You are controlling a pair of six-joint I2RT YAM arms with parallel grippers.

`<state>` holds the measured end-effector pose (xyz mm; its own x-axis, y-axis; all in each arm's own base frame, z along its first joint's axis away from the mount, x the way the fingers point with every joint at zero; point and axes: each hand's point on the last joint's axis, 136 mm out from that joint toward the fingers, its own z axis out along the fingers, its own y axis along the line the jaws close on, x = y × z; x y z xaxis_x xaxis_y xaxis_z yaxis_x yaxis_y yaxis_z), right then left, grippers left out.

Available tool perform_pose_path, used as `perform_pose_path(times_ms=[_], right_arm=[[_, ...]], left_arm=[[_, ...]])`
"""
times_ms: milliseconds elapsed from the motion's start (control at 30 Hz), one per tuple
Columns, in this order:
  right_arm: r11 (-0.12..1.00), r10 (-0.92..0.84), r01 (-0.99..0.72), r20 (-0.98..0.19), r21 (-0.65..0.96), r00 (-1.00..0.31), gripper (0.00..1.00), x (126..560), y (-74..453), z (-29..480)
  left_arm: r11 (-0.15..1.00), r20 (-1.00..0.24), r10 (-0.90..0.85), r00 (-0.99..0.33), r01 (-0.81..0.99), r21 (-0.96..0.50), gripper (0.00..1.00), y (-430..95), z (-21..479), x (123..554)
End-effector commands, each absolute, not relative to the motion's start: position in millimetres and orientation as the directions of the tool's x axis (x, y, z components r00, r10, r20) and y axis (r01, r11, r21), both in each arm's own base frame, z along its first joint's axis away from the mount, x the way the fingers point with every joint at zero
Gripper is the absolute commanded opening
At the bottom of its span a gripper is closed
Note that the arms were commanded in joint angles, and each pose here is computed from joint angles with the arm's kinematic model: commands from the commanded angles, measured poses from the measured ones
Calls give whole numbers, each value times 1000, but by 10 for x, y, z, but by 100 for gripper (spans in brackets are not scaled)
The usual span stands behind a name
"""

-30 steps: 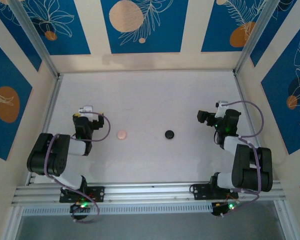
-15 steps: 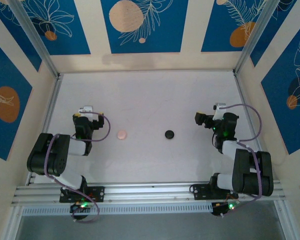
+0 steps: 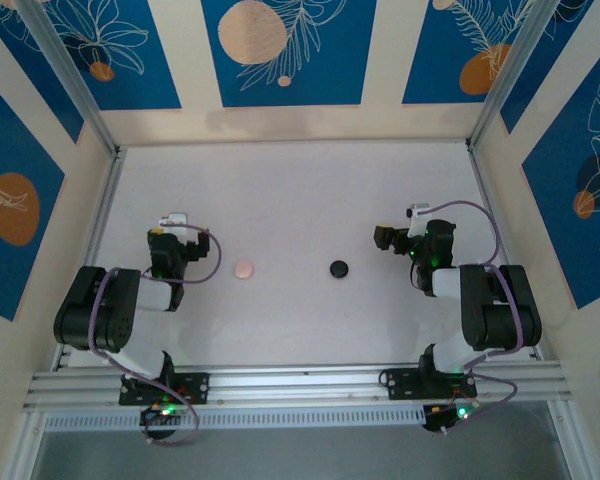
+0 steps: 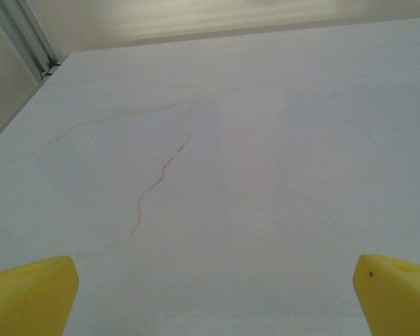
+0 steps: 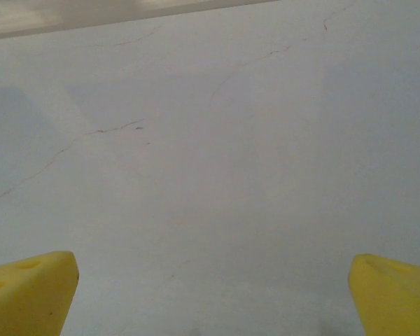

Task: Insert the wireless bluetooth earbuds into the charging case

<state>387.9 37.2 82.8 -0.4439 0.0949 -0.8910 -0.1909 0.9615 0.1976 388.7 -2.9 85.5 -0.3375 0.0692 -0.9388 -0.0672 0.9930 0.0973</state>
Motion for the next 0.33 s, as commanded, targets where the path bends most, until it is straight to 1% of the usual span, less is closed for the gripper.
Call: perform_pose_path(times_ms=[0,300], right_arm=[[968,75,-190,-914,163,-399,99,3950,348,936],[968,76,-193,-916,163,-393,99,3946,352,948]], left_arm=[[995,-946,66,-317,-48,85,100,-56,938,3939],[995,-946,67,-318,-43,85,100,-65,934,3940]])
